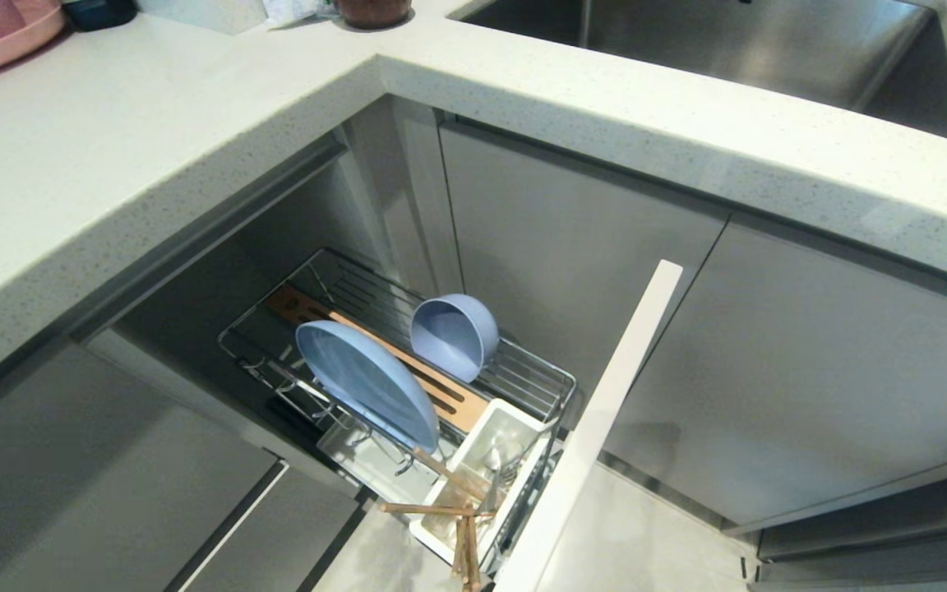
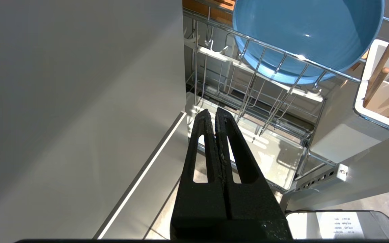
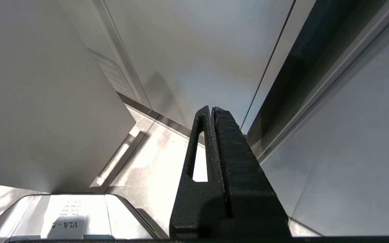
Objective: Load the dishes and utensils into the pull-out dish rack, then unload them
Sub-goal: Take the plate out of the cupboard
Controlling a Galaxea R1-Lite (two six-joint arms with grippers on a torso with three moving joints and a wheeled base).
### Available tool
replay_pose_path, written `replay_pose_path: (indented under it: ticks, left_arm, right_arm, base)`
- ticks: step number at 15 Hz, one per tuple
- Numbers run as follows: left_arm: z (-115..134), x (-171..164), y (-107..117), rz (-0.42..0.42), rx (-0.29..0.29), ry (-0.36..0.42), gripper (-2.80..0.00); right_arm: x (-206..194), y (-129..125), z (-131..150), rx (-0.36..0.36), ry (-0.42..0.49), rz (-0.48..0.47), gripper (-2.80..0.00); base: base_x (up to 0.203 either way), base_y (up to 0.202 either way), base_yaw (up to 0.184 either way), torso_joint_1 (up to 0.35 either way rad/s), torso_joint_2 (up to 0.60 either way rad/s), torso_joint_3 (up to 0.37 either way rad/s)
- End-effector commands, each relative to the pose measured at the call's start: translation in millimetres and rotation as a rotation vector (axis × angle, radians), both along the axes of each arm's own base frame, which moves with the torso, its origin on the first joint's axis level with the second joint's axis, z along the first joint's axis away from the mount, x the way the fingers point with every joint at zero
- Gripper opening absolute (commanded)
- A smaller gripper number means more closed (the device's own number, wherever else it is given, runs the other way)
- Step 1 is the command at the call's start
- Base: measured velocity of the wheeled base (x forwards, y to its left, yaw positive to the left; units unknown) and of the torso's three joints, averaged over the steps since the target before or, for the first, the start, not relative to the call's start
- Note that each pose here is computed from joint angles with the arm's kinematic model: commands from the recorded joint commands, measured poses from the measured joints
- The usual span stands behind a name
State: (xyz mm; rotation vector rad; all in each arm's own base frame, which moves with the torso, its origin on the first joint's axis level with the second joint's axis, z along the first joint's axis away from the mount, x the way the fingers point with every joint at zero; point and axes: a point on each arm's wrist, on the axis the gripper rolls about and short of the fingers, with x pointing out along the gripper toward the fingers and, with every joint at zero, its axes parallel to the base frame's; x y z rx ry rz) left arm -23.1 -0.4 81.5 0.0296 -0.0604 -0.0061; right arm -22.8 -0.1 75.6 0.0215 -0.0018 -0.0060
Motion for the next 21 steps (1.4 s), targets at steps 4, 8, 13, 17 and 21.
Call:
replay_pose_path:
  ticks: [4,8,13,17,21]
  left_arm:
    - [-8,2,0,-0.001,-0.001,0.033,-2.80]
    - [31,-10,0,-0.010,0.010,-0.156,-2.80]
    - [164,-51,-3,-0.125,0.048,-0.435,-2.80]
    - [285,-17,-2,-0.094,-0.085,-0.478,-2.80]
    - [346,52,1,-0.084,-0.478,-0.420,-2.80]
  right_arm:
    - [0,0,0,0.001,-0.002,0.000,-2.80]
    - [0,0,0,0.000,-0.001,0.000,-2.80]
    - [0,0,0,0.002,-0.003,0.000,-2.80]
    - [0,0,0,0.000,-0.002,0.000,-2.80]
    - [0,0,0,0.001,-0.002,0.000,-2.80]
  base:
    - [0.000,0.000,0.000,0.000,0.00,0.000]
    - [0.000,0.000,0.000,0.000,0.00,0.000]
    - [0.000,0.000,0.000,0.000,0.00,0.000]
    - [0.000,0.000,0.000,0.000,0.00,0.000]
    - [0.000,0.000,0.000,0.000,0.00,0.000]
